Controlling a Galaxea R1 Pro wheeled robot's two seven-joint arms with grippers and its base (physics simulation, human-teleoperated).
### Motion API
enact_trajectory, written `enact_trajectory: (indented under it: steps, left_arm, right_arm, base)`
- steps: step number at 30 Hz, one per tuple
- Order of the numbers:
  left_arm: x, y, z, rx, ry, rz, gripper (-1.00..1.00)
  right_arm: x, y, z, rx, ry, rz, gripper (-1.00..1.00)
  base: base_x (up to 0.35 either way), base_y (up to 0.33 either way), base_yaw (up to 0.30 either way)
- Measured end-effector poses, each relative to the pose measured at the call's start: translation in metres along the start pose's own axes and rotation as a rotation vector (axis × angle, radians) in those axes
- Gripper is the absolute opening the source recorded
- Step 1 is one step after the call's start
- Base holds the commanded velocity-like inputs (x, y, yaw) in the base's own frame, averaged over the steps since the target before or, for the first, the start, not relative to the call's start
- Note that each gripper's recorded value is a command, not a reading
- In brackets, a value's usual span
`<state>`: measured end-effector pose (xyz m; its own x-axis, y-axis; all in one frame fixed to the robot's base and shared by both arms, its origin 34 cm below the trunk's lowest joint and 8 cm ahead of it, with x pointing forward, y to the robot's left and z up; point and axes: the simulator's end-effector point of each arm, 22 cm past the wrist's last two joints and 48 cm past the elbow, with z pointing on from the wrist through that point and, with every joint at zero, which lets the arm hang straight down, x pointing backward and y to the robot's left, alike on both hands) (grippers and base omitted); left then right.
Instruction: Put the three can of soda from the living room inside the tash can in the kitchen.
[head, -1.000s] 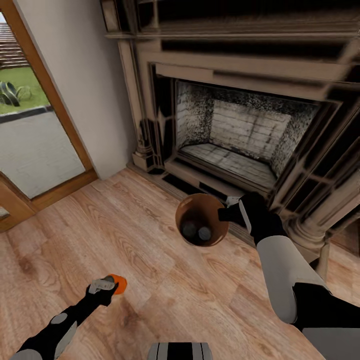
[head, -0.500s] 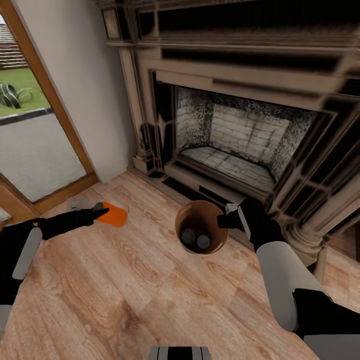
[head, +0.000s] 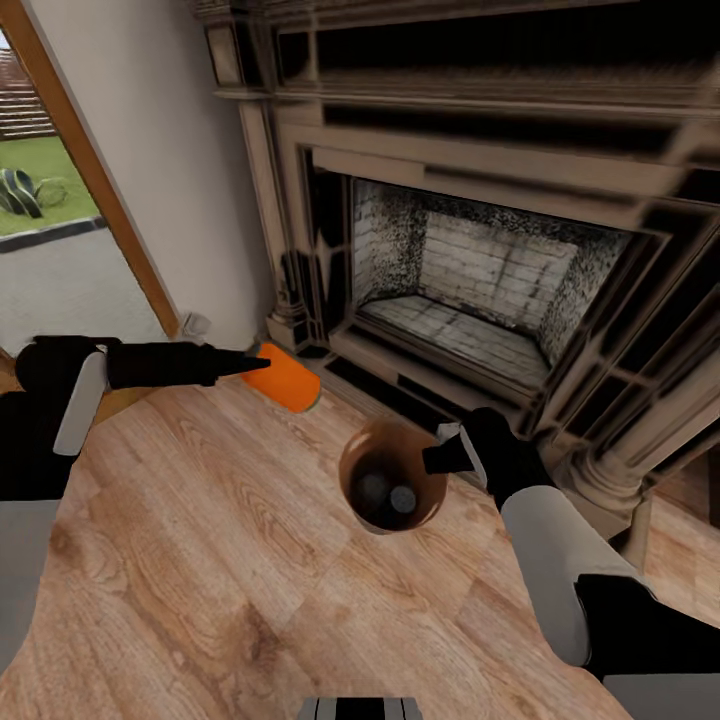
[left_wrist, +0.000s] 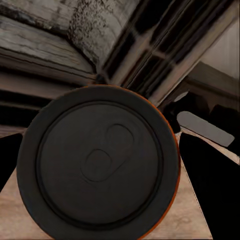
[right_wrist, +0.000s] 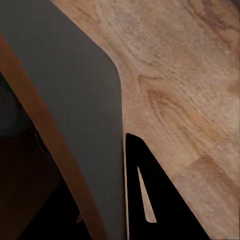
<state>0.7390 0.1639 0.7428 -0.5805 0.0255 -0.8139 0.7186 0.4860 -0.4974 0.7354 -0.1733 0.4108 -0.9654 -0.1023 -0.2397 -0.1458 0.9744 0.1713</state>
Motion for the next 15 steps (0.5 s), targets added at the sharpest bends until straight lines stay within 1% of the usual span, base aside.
enact_trajectory:
  steps: [1, 2, 3, 4, 6, 8, 10, 12, 13, 14, 15]
  left_arm:
    - [0.006, -0.009, 0.009, 0.033, 0.022, 0.002, -1.00]
    - [0.019, -0.018, 0.023, 0.062, 0.068, 0.005, -1.00]
    - [0.029, -0.023, 0.031, 0.077, 0.101, 0.008, -1.00]
    - [0.049, -0.035, 0.048, 0.109, 0.168, 0.015, -1.00]
    - [0.076, -0.050, 0.066, 0.149, 0.251, 0.025, -1.00]
    - [0.090, -0.063, 0.079, 0.182, 0.289, 0.043, -1.00]
    - [0.099, -0.074, 0.091, 0.210, 0.305, 0.072, -1.00]
    - [0.105, -0.079, 0.101, 0.214, 0.318, 0.108, -1.00]
    - [0.113, -0.084, 0.114, 0.211, 0.337, 0.153, -1.00]
    - [0.116, -0.085, 0.118, 0.208, 0.345, 0.170, -1.00]
    - [0.123, -0.090, 0.135, 0.193, 0.362, 0.225, -1.00]
  right_arm:
    - [0.002, 0.003, 0.001, -0.002, 0.006, -0.005, -1.00]
    - [0.003, 0.007, 0.003, -0.006, 0.012, -0.011, -1.00]
    - [0.004, 0.011, 0.004, -0.013, 0.013, -0.010, -1.00]
    - [0.004, 0.017, 0.005, -0.019, 0.015, -0.016, -1.00]
    - [0.004, 0.027, 0.006, -0.034, 0.016, -0.019, -1.00]
    - [0.003, 0.034, 0.006, -0.044, 0.016, -0.025, -1.00]
    - [0.002, 0.041, 0.006, -0.046, 0.016, -0.037, -1.00]
    - [0.001, 0.047, 0.006, -0.055, 0.015, -0.040, -1.00]
    - [0.001, 0.049, 0.006, -0.056, 0.015, -0.044, -1.00]
    - [0.001, 0.051, 0.006, -0.059, 0.015, -0.044, -1.00]
    - [0.001, 0.053, 0.006, -0.059, 0.015, -0.047, -1.00]
  base:
    - [0.000, 0.000, 0.000]
    - [0.000, 0.000, 0.000]
    - [0.000, 0.000, 0.000]
    - [0.000, 0.000, 0.000]
    - [0.000, 0.000, 0.000]
    - [0.000, 0.000, 0.000]
    - [0.000, 0.000, 0.000]
    - [0.000, 0.000, 0.000]
    - [0.000, 0.000, 0.000]
    - [0.000, 0.000, 0.000]
    - [0.000, 0.000, 0.000]
